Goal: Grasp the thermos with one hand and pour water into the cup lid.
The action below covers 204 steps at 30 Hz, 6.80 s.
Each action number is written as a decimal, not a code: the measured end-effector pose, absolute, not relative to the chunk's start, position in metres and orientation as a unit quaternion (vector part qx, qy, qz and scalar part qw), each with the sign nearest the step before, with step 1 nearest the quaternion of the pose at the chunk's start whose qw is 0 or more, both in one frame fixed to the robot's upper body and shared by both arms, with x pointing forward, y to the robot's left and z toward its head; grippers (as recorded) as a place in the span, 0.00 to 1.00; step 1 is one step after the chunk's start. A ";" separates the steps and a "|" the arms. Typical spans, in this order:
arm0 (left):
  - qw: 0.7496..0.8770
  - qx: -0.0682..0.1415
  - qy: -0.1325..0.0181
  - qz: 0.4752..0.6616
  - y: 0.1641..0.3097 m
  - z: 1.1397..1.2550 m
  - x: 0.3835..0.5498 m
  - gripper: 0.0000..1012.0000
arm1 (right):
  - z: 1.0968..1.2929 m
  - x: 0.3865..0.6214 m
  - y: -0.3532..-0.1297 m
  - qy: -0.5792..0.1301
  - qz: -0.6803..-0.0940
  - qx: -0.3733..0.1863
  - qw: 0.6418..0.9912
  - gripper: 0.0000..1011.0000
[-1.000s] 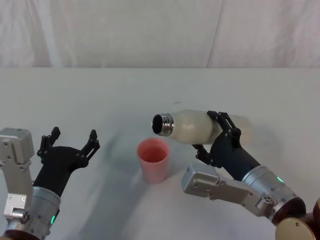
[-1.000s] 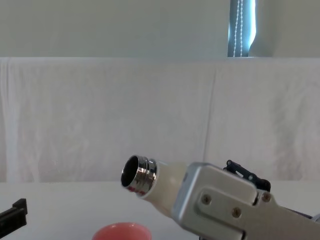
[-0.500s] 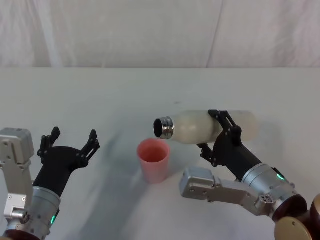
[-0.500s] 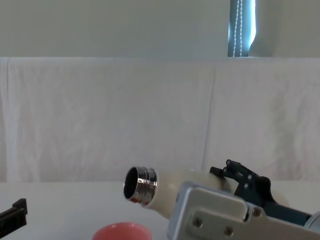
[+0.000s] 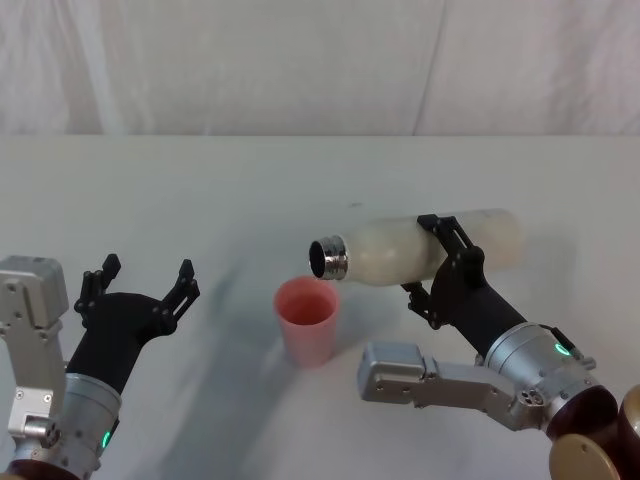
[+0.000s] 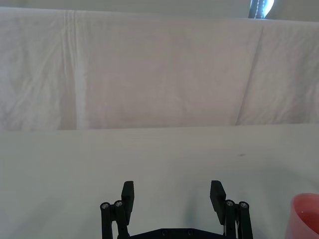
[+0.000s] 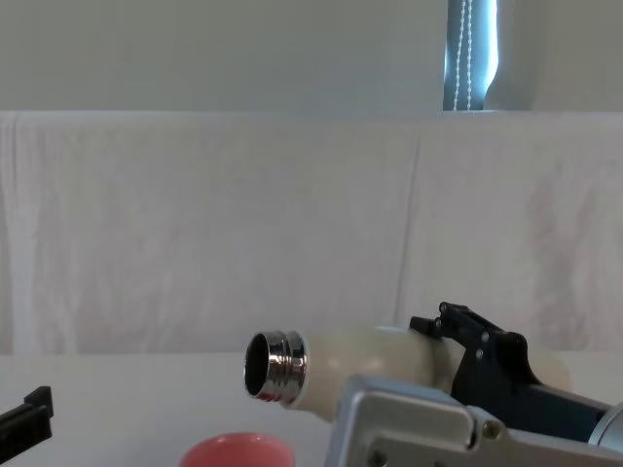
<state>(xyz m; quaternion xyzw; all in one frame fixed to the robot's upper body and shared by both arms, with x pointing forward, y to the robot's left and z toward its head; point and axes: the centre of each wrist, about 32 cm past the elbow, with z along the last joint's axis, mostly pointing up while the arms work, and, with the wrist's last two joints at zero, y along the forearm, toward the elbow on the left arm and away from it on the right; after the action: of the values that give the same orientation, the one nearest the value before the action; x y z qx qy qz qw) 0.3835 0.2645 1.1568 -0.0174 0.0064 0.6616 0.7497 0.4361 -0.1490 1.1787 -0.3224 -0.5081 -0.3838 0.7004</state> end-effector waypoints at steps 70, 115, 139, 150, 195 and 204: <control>0.750 -0.017 0.006 0.662 0.265 1.157 0.384 0.99 | 1.187 0.433 -0.147 -0.578 -0.363 -0.362 0.635 0.94; 0.750 -0.017 0.006 0.662 0.265 1.157 0.384 0.99 | 1.190 0.433 -0.143 -0.598 -0.354 -0.365 0.619 0.94; 0.750 -0.017 0.006 0.662 0.265 1.157 0.384 0.99 | 1.192 0.434 -0.143 -0.600 -0.352 -0.366 0.618 0.94; 0.750 -0.017 0.006 0.662 0.265 1.157 0.384 0.99 | 1.192 0.435 -0.143 -0.598 -0.352 -0.367 0.619 0.94; 0.750 -0.017 0.006 0.662 0.265 1.157 0.384 0.99 | 1.194 0.437 -0.145 -0.599 -0.348 -0.369 0.620 0.94; 0.750 -0.017 0.006 0.662 0.265 1.157 0.384 0.99 | 1.195 0.438 -0.145 -0.602 -0.348 -0.369 0.617 0.94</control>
<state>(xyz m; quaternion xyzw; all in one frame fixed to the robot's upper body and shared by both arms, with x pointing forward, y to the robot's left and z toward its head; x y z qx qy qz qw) 0.3835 0.2645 1.1568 -0.0174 0.0065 0.6616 0.7497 0.4375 -0.1445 1.1951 -0.3693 -0.6017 -0.3480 0.6168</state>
